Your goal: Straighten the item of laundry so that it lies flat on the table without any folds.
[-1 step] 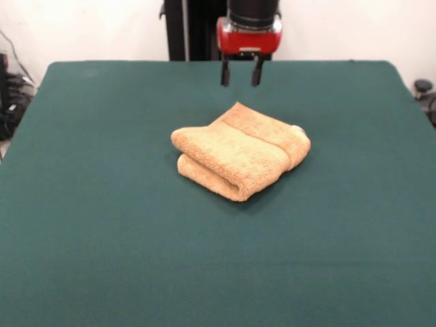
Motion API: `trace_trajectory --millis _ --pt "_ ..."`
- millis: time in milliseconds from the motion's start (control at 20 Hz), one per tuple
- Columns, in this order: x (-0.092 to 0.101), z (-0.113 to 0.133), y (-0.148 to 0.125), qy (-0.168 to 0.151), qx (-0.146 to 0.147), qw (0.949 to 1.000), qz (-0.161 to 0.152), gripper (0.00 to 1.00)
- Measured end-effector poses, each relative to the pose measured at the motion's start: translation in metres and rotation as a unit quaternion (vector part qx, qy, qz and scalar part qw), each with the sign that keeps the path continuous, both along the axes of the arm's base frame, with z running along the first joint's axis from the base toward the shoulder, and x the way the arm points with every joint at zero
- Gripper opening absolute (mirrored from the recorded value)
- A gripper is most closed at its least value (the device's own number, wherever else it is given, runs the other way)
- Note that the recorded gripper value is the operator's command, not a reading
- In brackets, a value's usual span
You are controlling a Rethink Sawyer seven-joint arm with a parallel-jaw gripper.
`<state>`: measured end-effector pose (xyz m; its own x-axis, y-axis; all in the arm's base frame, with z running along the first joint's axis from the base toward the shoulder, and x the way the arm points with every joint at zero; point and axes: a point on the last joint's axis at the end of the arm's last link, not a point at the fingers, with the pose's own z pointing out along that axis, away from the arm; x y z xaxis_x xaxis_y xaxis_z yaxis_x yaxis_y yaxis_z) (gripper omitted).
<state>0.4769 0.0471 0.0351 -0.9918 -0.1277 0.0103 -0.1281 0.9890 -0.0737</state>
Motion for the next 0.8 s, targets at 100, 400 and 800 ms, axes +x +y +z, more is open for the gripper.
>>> trace_trajectory --millis 100,400,800 --pt "0.004 0.009 -0.003 -0.005 0.001 1.0 -0.004 1.0" --pt "0.004 0.025 -0.034 -0.016 0.0 0.9993 -0.035 1.0" --pt "-0.009 0.016 -0.057 -0.023 -0.002 0.999 -0.039 1.0"
